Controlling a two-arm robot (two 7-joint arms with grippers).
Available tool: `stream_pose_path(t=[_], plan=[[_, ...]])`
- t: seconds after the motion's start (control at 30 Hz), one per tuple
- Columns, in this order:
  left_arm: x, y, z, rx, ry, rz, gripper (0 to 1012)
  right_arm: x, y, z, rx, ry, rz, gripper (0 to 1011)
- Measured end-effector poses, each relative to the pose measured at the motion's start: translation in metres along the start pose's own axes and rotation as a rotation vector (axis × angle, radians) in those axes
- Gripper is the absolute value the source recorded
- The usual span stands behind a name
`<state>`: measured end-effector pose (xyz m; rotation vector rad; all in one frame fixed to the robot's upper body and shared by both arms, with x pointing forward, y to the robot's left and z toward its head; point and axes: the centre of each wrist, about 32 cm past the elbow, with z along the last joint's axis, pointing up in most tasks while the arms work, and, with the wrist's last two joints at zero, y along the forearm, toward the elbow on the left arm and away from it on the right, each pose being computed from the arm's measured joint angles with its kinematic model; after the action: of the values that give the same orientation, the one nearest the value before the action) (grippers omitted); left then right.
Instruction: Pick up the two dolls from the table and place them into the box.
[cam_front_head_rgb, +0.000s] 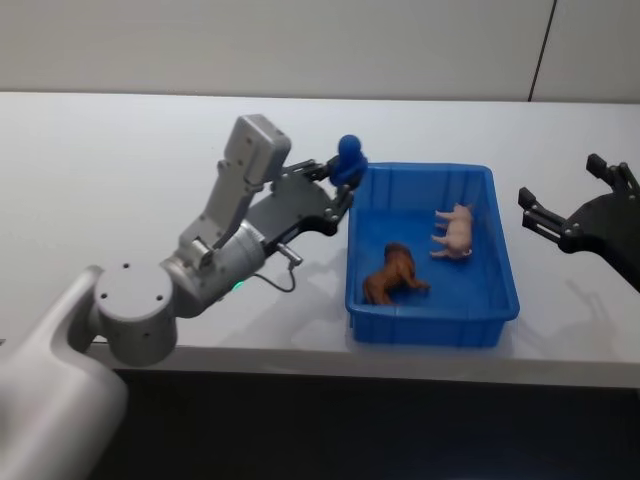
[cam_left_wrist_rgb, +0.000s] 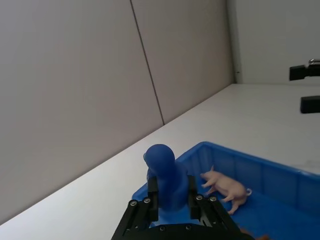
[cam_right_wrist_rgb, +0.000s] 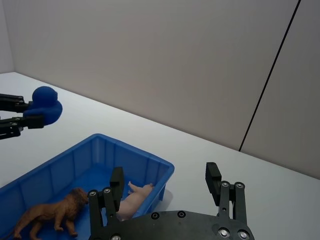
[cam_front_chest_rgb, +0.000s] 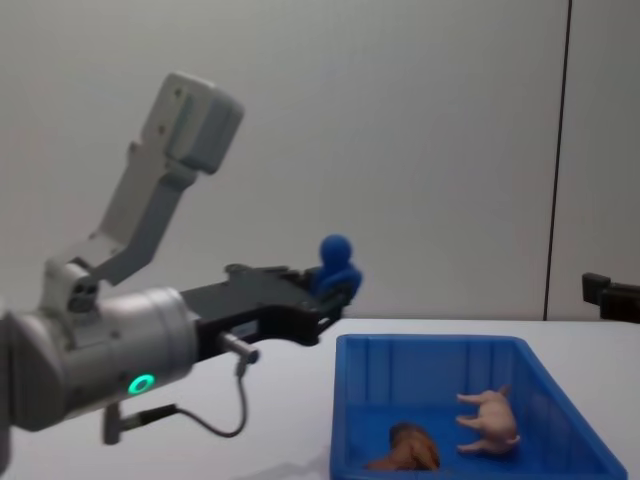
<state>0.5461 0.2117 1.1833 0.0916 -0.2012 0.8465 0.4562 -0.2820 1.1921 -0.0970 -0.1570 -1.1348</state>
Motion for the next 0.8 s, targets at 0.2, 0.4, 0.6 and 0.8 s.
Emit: stream_pose_path(t=[0.2, 0.4, 0.6, 0.8], plan=[[-0.0093, -0.011, 0.0051, -0.026, 0.009, -0.037, 445, 0.0, 0.0, 0.0, 0.0, 0.0, 0.0, 1001], [-0.0148, -0.0182, 0.0075, -0.048, 0.019, -0.06, 635, 0.0, 0.0, 0.0, 0.0, 0.0, 0.0, 1001], [-0.0165, -0.0209, 0.0091, -0.068, 0.028, -0.069, 832, 0.0, 0.0, 0.0, 0.0, 0.0, 0.0, 1001], [-0.0162, -0.0199, 0.0114, -0.095, 0.031, -0.069, 977, 0.0, 0.0, 0.0, 0.0, 0.0, 0.0, 1001]])
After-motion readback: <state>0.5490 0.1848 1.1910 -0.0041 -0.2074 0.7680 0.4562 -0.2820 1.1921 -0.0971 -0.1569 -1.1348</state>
